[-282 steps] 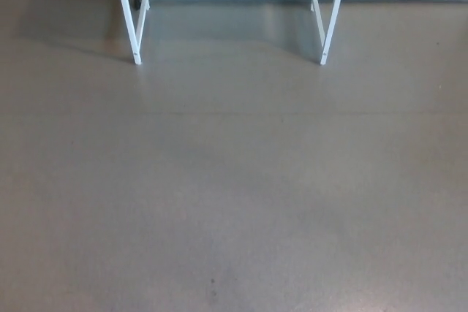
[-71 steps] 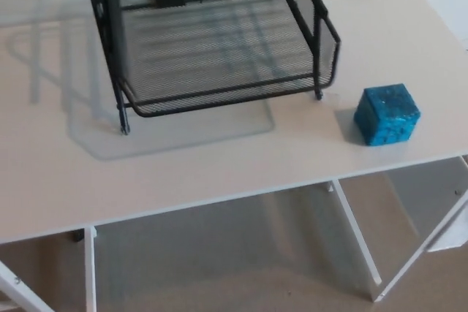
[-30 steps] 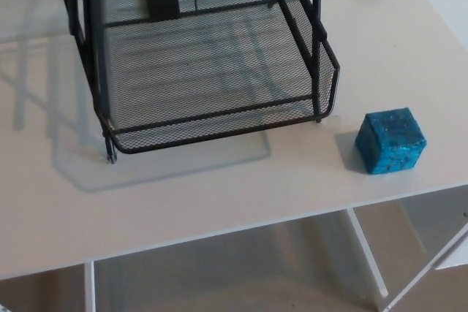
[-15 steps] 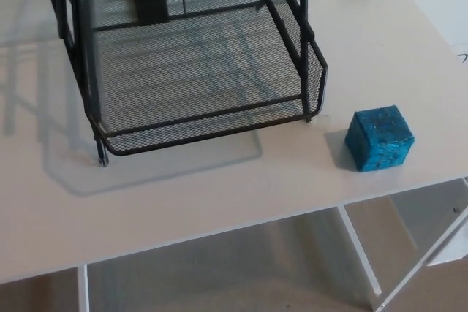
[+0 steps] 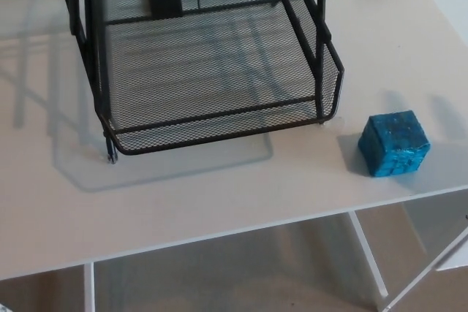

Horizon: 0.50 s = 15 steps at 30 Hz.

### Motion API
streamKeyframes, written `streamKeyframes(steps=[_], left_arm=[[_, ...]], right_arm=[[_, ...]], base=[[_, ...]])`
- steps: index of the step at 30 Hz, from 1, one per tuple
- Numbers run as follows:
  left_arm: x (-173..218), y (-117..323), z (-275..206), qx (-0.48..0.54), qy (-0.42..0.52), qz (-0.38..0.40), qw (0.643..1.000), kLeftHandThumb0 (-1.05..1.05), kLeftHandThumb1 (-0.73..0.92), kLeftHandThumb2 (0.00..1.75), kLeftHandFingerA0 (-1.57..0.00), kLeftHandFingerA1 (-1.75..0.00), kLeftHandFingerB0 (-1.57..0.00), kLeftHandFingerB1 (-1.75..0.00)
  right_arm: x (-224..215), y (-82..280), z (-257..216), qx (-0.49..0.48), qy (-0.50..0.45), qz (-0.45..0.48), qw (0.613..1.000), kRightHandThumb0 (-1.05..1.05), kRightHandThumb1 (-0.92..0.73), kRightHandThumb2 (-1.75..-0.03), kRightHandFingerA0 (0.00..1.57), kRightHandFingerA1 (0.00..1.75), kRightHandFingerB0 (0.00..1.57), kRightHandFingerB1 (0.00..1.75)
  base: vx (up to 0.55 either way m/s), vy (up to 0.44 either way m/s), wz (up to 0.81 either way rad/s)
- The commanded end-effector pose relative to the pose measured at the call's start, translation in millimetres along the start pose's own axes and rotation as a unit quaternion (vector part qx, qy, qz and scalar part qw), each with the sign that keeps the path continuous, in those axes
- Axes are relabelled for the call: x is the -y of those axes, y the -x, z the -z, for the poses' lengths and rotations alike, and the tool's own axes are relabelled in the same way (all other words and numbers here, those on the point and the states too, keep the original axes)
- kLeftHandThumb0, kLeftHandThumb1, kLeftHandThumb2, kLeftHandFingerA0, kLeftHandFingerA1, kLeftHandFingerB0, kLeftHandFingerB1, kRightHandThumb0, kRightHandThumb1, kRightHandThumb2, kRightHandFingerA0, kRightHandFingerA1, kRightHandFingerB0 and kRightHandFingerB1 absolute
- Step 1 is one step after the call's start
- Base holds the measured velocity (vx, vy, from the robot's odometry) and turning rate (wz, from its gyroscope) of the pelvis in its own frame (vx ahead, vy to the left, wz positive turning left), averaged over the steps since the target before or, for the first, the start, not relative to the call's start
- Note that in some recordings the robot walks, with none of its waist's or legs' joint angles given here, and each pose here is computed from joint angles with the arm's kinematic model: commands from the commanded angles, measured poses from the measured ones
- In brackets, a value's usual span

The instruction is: The robot walks towards a desk on which a file tray is kept in the middle and a cube is kept to its right. The robot lifts the cube using its right hand and places it on the file tray.

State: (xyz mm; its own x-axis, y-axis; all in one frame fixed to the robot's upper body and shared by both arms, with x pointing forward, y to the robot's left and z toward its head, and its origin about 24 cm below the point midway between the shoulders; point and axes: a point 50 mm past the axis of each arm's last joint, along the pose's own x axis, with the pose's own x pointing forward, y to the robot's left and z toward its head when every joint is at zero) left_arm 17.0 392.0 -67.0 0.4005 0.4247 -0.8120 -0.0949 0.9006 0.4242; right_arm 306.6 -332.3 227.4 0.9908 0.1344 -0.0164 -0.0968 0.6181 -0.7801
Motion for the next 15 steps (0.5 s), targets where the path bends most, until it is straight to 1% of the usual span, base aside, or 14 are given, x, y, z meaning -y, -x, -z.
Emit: streamKeyframes(steps=[1, 4, 5, 6, 7, 8, 9, 12, 15], left_arm=[[-2, 0, 1, -0.003, -0.017, 0.004, 1.0, -0.73, 0.73, 1.04, -0.3, -0.58, -0.15, -0.48], [-1, -1, 0, -0.006, -0.025, 0.004, 1.0, -0.72, 0.74, 1.04, -0.3, -0.58, -0.15, -0.48], [-1, -1, -1, -0.007, -0.03, 0.002, 1.0, -0.72, 0.74, 1.05, -0.31, -0.58, -0.16, -0.48], [-1, -1, 0, -0.007, -0.03, 0.002, 1.0, -0.73, 0.73, 1.06, -0.31, -0.59, -0.16, -0.48], [-1, 0, 0, -0.002, -0.031, 0.009, 0.999, -0.74, 0.74, 1.04, -0.3, -0.59, -0.16, -0.49], [-1, 0, 1, -0.002, -0.034, 0.01, 0.999, -0.75, 0.73, 1.04, -0.3, -0.58, -0.17, -0.49], [-1, 0, 2, -0.004, -0.035, 0.008, 0.999, -0.72, 0.74, 1.05, -0.31, -0.59, -0.16, -0.49], [-1, 1, 3, -0.005, -0.035, 0.008, 0.999, -0.73, 0.74, 1.06, -0.31, -0.59, -0.16, -0.48], [-1, 0, 5, -0.007, -0.032, 0.007, 0.999, -0.72, 0.74, 1.04, -0.3, -0.58, -0.16, -0.48]], right_arm=[[-51, -37, -34, -0.067, 0.126, -0.157, 0.977, -0.7, -0.39, -0.83, 0.0, 0.13, 0.0, 0.19], [-75, -43, -31, -0.074, 0.15, -0.187, 0.968, -0.63, -0.34, -0.82, 0.0, 0.23, 0.0, 0.25], [-84, -44, -29, -0.076, 0.157, -0.197, 0.965, -0.63, -0.35, -0.81, 0.01, 0.22, 0.02, 0.26], [-90, -45, -28, -0.077, 0.163, -0.205, 0.962, -0.69, -0.35, -0.7, 0.0, 0.23, 0.02, 0.26], [-97, -46, -26, -0.079, 0.162, -0.213, 0.96, -0.63, -0.36, -0.81, 0.01, 0.2, 0.03, 0.26], [-103, -47, -25, -0.077, 0.169, -0.221, 0.957, -0.64, -0.36, -0.81, 0.02, 0.2, 0.04, 0.26], [-109, -48, -23, -0.078, 0.173, -0.226, 0.955, -0.66, -0.46, -0.55, 0.0, 0.29, 0.05, 0.29], [-119, -50, -21, -0.081, 0.177, -0.236, 0.952, -0.68, -0.46, -0.55, 0.0, 0.31, 0.1, 0.31], [-128, -52, -21, -0.083, 0.181, -0.247, 0.948, -0.67, -0.46, -0.55, 0.0, 0.33, 0.09, 0.31]], base=[[0.0, 0.0, 0.0], [0.0, 0.0, 0.0], [0.0, 0.0, 0.0], [0.0, 0.0, 0.0], [0.0, 0.0, 0.0], [0.0, 0.0, 0.0], [0.0, 0.0, 0.0], [0.0, 0.0, 0.0], [0.0, 0.0, 0.0]])
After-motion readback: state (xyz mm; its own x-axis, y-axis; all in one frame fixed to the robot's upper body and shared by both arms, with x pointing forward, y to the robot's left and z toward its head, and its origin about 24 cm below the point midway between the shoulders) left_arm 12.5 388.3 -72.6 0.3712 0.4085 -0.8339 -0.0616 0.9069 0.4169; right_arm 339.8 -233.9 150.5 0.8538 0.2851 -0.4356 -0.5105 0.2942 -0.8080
